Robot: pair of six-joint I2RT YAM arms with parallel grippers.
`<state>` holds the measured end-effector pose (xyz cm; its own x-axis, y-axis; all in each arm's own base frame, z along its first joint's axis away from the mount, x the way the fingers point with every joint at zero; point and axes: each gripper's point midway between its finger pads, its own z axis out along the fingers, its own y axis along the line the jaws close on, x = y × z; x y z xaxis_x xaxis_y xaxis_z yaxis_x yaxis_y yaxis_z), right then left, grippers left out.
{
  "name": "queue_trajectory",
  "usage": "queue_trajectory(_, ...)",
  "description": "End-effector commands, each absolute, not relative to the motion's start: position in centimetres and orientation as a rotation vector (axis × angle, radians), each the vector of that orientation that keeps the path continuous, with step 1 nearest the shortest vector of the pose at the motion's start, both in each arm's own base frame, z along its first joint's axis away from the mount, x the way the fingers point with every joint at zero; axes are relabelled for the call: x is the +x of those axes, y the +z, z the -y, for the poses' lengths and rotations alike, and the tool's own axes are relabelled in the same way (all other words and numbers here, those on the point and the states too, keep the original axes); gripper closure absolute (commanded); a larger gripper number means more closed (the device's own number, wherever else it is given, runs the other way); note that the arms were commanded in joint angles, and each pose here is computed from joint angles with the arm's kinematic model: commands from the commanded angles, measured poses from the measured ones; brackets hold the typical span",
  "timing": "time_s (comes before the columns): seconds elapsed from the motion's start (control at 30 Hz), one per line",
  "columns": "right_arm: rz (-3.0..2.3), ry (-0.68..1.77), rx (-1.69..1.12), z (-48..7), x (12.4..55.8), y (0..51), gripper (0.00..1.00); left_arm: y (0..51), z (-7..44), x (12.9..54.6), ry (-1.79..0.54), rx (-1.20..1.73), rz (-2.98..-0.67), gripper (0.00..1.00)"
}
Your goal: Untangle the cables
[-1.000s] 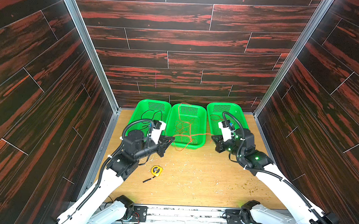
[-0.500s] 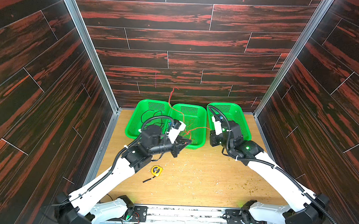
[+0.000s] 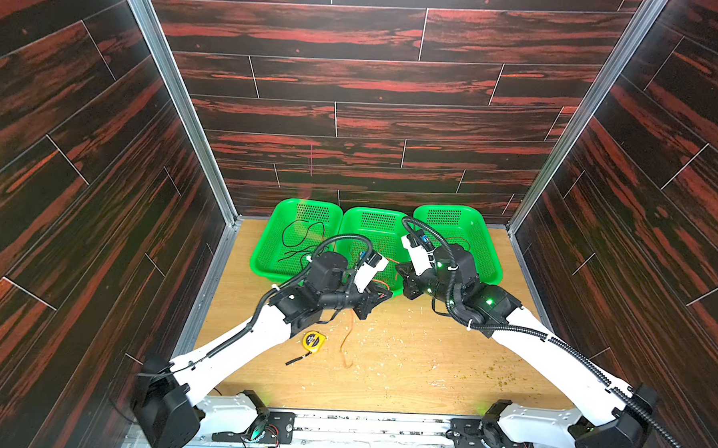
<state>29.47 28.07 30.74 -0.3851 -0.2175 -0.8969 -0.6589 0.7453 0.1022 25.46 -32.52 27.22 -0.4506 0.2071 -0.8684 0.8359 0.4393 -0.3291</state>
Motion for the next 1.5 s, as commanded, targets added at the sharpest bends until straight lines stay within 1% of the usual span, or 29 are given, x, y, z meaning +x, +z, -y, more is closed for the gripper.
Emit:
queue_trajectory(0.0, -1.822, 0.75, -0.741, -29.9, 26.6, 34.3, 1.0, 26.9, 32.3, 26.8, -0.936, 0.831, -1.902, 1.0)
queue_trajectory(0.1, -1.877, 0.732, -0.754, -29.5, 26.3, 33.0, 1.0, 27.3, 31.0, 28.0, -0.839, 0.746, -1.896, 1.0)
queue_trajectory(0.2, -1.935, 0.759, -0.78, -29.7, 25.6, 31.4, 1.0, 28.5, 29.6, 29.2, -0.758, 0.65, -1.837, 1.0)
queue_trajectory(0.23, -1.963, 0.747, -0.775, -29.6, 25.8, 30.6, 1.0, 29.1, 29.5, 29.3, -0.758, 0.636, -1.806, 0.9)
queue_trajectory(0.27, -1.998, 0.722, -0.75, -29.4, 26.3, 29.9, 1.0, 29.7, 29.8, 29.0, -0.785, 0.651, -1.775, 0.7)
queue_trajectory(0.3, -2.02, 0.695, -0.725, -29.1, 26.7, 29.4, 1.0, 30.0, 30.0, 28.6, -0.806, 0.669, -1.76, 0.59)
queue_trajectory(0.33, -2.037, 0.678, -0.697, -28.7, 27.2, 29.2, 1.0, 30.2, 30.4, 28.0, -0.839, 0.695, -1.756, 0.5)
queue_trajectory(0.4, -2.043, 0.649, -0.634, -27.9, 28.2, 29.2, 1.0, 29.9, 30.8, 26.8, -0.862, 0.757, -1.767, 0.37)
queue_trajectory(0.43, -2.034, 0.639, -0.62, -27.6, 28.6, 29.4, 1.0, 29.7, 30.7, 26.1, -0.855, 0.793, -1.774, 0.34)
queue_trajectory(0.57, -2.008, 0.562, -0.598, -26.2, 30.0, 30.3, 1.0, 28.9, 28.9, 23.6, -0.813, 0.882, -1.793, 0.3)
queue_trajectory(0.7, -2.01, 0.499, -0.629, -25.3, 31.1, 30.2, 1.0, 29.1, 26.4, 21.3, -0.729, 0.97, -1.804, 0.29)
queue_trajectory(0.73, -2.002, 0.485, -0.667, -25.4, 31.0, 30.1, 1.0, 29.5, 25.6, 21.2, -0.688, 0.962, -1.811, 0.31)
queue_trajectory(0.77, -1.996, 0.478, -0.697, -25.5, 30.9, 30.0, 1.0, 29.9, 24.8, 21.4, -0.644, 0.933, -1.821, 0.35)
queue_trajectory(0.83, -1.977, 0.472, -0.752, -25.7, 30.5, 29.8, 1.0, 31.8, 23.5, 21.8, -0.558, 0.908, -1.78, 0.4)
queue_trajectory(0.9, -1.965, 0.462, -0.795, -25.7, 30.2, 29.4, 1.0, 33.3, 23.1, 22.5, -0.495, 0.918, -1.747, 0.4)
queue_trajectory(1.07, -1.916, 0.468, -0.907, -26.5, 29.0, 29.1, 1.0, 34.4, 25.1, 24.7, -0.454, 1.053, -1.772, 0.41)
queue_trajectory(1.17, -1.875, 0.478, -0.959, -27.2, 28.2, 29.2, 1.0, 33.8, 27.0, 25.8, -0.516, 1.108, -1.788, 0.41)
queue_trajectory(1.3, -1.842, 0.49, -0.975, -27.6, 27.7, 29.5, 1.0, 33.4, 28.7, 26.8, -0.599, 1.113, -1.799, 0.41)
queue_trajectory(1.47, -1.791, 0.5, -1.018, -28.1, 26.9, 29.6, 1.0, 32.3, 29.2, 28.2, -0.626, 1.064, -1.842, 0.4)
